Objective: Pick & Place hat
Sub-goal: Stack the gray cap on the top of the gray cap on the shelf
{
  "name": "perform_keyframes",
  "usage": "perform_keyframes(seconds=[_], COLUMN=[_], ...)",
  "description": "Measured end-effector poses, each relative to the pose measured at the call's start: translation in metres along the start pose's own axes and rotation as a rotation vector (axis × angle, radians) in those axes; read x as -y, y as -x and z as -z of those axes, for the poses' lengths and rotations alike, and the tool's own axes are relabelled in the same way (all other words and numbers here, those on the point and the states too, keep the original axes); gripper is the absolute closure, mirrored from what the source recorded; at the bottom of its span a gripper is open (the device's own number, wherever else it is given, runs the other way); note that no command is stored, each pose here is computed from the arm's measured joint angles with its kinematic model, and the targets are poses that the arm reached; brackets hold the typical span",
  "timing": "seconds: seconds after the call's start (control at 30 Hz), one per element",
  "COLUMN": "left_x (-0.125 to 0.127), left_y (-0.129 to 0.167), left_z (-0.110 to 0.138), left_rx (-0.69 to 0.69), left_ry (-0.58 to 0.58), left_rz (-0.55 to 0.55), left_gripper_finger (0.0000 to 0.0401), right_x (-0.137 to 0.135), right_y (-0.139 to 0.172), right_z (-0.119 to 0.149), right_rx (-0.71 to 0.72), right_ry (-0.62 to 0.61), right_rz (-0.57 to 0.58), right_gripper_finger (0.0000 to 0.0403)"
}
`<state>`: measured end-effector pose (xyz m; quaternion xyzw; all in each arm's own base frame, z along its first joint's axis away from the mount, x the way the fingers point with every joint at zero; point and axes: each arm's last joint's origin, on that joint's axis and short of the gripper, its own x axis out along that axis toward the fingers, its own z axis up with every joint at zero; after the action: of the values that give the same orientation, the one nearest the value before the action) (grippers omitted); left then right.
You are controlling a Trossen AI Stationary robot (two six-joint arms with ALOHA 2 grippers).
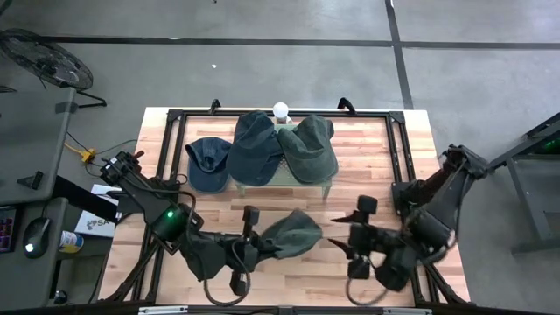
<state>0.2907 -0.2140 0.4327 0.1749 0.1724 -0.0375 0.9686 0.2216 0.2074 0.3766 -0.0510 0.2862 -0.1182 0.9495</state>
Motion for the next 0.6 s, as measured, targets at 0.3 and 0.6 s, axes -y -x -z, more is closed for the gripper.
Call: perform_keyframes(seconds=[0.3, 0.6], left_x=[-0.006, -0.008], left_y=[0.002, 0.005], left_z=[-0.019, -0.031], left_rx=[0.147, 0.245], left_ry=[-0.139, -0.276], left_rz=[-0.143, -0.155], left_gripper_finger=[0.0395, 0.0395], right_x=[-0.028, -0.045], right_y=[0.008, -0.021], right_z=[0.041, 0.075], right_rx=[0.175, 0.45], right_ry=[-0.109, -0.121], right_rz=[0.091, 0.319], right_gripper_finger=[0.019, 0.019])
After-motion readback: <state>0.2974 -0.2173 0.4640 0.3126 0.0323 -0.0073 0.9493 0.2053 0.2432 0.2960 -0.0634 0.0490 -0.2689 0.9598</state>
